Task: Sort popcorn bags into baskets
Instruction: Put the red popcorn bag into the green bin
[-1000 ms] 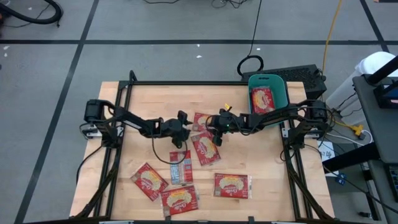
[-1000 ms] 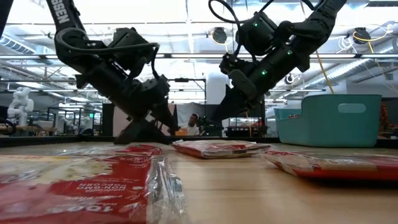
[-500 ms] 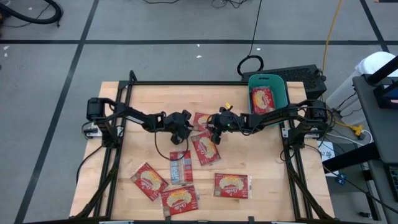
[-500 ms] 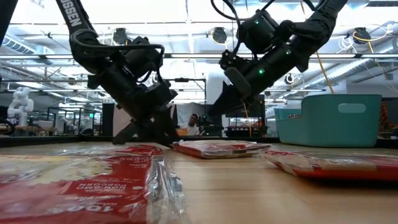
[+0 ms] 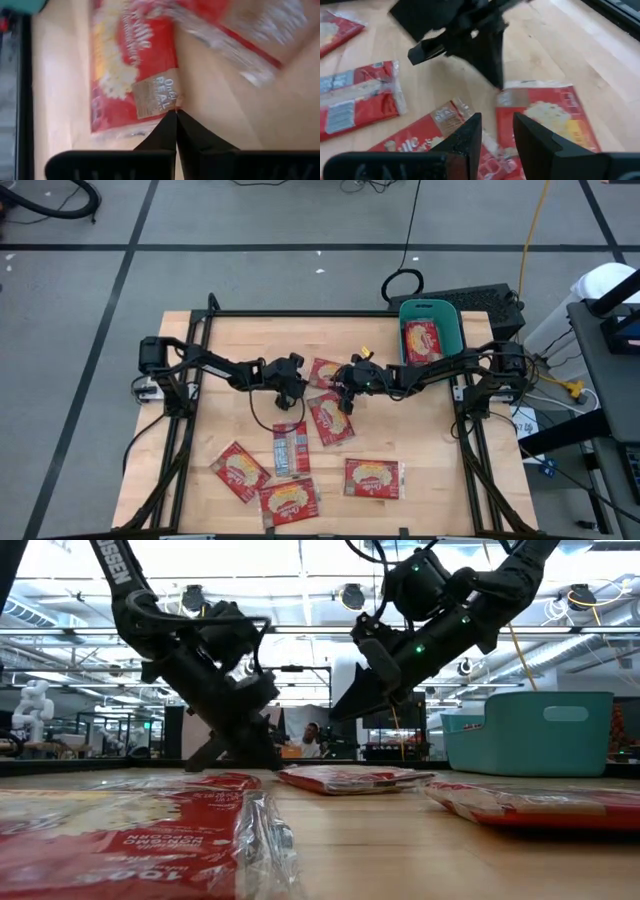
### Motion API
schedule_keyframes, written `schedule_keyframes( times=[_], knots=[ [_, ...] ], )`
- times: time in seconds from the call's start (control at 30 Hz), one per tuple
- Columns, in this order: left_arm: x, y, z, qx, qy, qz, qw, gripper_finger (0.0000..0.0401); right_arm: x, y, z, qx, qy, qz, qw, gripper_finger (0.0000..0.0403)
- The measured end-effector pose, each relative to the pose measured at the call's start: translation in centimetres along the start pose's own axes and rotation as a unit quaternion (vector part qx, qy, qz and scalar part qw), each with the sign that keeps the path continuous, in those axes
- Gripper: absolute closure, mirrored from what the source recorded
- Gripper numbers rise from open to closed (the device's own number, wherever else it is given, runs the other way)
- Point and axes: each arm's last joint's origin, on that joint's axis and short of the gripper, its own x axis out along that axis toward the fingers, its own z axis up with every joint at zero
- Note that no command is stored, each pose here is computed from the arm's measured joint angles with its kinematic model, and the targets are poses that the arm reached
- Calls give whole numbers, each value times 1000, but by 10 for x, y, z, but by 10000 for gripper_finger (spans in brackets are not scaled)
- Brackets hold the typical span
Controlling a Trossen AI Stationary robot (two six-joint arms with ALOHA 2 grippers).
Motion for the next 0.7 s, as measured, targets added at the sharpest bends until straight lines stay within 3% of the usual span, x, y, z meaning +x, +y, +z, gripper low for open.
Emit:
schedule_keyframes(
  times=[0.13, 0.27, 0.47, 0.7],
  knots=[
    [-22, 21, 14, -105, -42, 58, 992, 398, -5, 17, 0, -19, -16, -36, 999, 298],
    [-38, 34, 21, -173, -82, 73, 979, 399, -9, 29, -4, -66, -14, -82, 994, 291],
    [-44, 38, 25, -224, -111, 63, 966, 399, -12, 39, -6, -107, -18, -117, 987, 239],
    [-45, 38, 26, -264, -126, 50, 955, 400, -10, 38, -9, -105, -15, -137, 985, 176]
  ],
)
